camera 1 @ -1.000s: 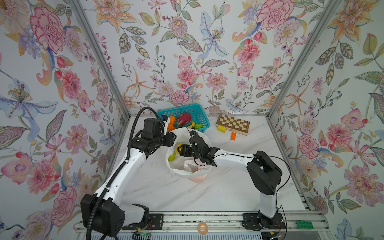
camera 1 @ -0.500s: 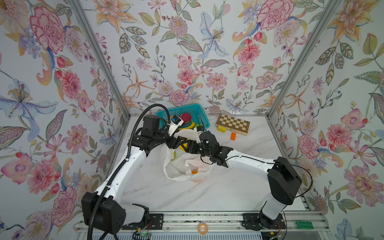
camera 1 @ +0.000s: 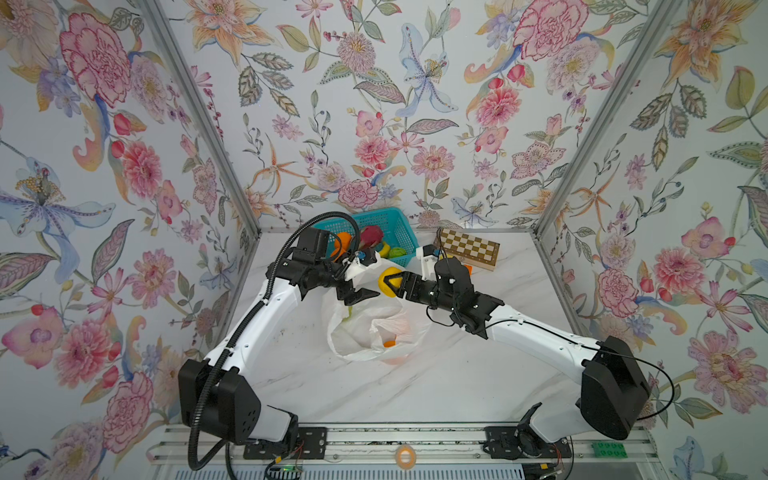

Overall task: Untie the knot of the plastic bag and take out the fruit
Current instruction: 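Lift the yellow pear out of the bag with the right gripper toward the left gripper, then grasp the yellow pear with the left gripper and open the right gripper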

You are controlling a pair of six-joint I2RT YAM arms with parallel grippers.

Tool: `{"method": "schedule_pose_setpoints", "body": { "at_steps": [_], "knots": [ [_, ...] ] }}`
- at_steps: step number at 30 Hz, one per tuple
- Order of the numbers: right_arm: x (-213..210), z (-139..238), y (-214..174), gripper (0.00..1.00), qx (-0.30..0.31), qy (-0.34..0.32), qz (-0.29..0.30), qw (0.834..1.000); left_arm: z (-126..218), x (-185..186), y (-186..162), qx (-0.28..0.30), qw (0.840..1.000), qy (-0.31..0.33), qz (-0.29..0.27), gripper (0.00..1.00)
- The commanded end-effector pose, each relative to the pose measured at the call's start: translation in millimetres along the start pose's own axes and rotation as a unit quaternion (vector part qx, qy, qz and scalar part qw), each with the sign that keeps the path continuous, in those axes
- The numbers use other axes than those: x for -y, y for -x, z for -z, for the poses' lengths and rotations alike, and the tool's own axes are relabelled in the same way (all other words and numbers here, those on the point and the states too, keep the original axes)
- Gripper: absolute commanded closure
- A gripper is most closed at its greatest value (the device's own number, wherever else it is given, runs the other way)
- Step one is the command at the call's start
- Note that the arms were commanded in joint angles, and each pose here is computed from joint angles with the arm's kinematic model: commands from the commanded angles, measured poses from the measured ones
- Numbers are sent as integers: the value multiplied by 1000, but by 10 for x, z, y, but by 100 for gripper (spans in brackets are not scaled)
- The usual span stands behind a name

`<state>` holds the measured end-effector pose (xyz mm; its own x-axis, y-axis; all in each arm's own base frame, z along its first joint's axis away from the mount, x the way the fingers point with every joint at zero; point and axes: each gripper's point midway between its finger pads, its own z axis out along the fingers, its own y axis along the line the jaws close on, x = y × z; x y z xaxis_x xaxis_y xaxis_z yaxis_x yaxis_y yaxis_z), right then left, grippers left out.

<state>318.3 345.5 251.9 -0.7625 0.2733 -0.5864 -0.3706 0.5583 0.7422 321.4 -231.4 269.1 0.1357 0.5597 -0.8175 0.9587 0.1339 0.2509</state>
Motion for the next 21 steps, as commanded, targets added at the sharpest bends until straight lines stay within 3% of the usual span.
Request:
{"method": "schedule_pose_setpoints", "body": {
  "at_steps": [1, 4, 13, 21],
  "knots": [
    [-152, 120, -22, 52, -11, 35, -1, 999, -77, 8, 132, 10, 998, -19, -58, 16],
    [-209, 150, -17, 52, -16, 63, -21, 998, -220, -13, 111, -8, 996, -19, -87, 17],
    [-252, 165, -2, 51, -15, 74, -19, 997, -448, -88, 310, 39, 993, -42, -99, 20],
    [-251, 129, 49, 48, -8, 76, -21, 997, -533, -30, 385, 67, 990, -66, -108, 35]
  ]
}}
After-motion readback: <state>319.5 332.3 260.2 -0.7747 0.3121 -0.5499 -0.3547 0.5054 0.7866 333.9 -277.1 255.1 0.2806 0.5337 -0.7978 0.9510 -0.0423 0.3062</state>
